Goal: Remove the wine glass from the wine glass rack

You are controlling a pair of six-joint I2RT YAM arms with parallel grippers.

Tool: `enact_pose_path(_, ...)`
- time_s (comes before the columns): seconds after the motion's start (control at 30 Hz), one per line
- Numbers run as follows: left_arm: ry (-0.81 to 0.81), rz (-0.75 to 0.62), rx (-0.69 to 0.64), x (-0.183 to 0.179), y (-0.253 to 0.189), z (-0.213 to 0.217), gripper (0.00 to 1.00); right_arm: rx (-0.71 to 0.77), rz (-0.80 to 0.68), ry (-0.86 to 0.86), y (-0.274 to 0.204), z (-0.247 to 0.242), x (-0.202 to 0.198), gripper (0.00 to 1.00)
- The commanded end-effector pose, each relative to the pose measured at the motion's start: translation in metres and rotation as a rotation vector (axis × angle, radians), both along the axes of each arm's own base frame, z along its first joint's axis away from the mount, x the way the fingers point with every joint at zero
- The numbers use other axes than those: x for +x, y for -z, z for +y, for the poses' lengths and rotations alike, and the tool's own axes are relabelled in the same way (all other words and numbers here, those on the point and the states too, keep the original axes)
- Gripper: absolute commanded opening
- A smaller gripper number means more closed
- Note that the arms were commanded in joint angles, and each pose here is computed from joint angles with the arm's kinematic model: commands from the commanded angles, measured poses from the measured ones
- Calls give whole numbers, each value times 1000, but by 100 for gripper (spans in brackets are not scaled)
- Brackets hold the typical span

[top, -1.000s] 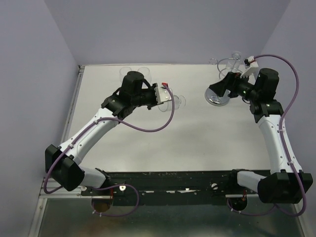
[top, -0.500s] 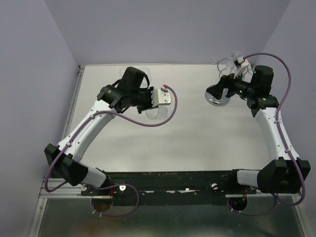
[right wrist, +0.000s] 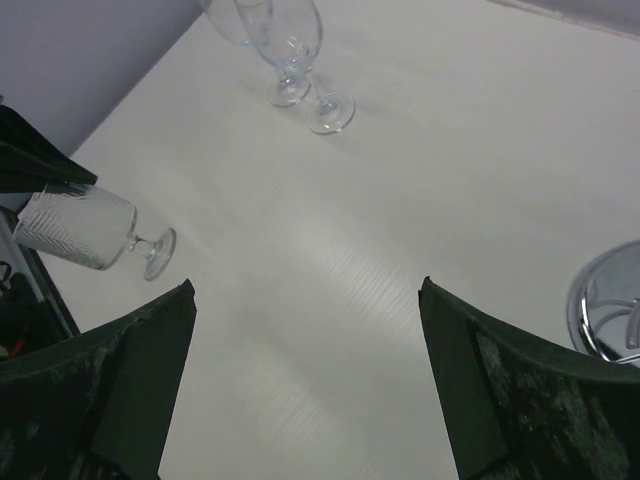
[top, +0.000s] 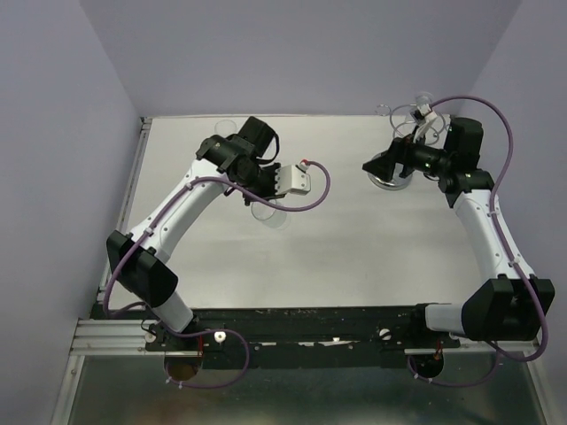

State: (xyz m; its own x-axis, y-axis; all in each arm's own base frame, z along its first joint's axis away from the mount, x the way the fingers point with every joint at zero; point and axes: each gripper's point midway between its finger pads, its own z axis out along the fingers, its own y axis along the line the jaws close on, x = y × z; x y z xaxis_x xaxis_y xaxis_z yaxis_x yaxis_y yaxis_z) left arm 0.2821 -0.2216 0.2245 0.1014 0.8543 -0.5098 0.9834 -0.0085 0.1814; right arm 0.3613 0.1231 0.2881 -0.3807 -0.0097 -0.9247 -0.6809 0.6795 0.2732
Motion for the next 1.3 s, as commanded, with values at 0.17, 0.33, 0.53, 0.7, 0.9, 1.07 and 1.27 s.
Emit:
enact_pose_path(0.17,-162,49,262,15,35,46,0,113,112,-35,8,18,-10,100)
enact_pose_path(0.33,-309,39,235,24,37,50,0,212,116,-49,-2,26,-11,100)
enact_pose_path(0.53,-459,157,226,22,47,67,0,243,156,-35,5,27,-14,100)
enact_pose_path(0.7,-639,301,164,26,52,72,0,220,151,-1,10,22,-14,100)
enact_pose_path(0.9,-773,288,108,33,50,79,0,222,172,8,17,22,-15,100)
enact_pose_path(1.07,-1029,271,46,60,43,118,0,217,179,54,21,17,-9,100)
enact_pose_path(1.27,-1358,179,-5,96,34,163,0,195,183,84,26,13,-10,100)
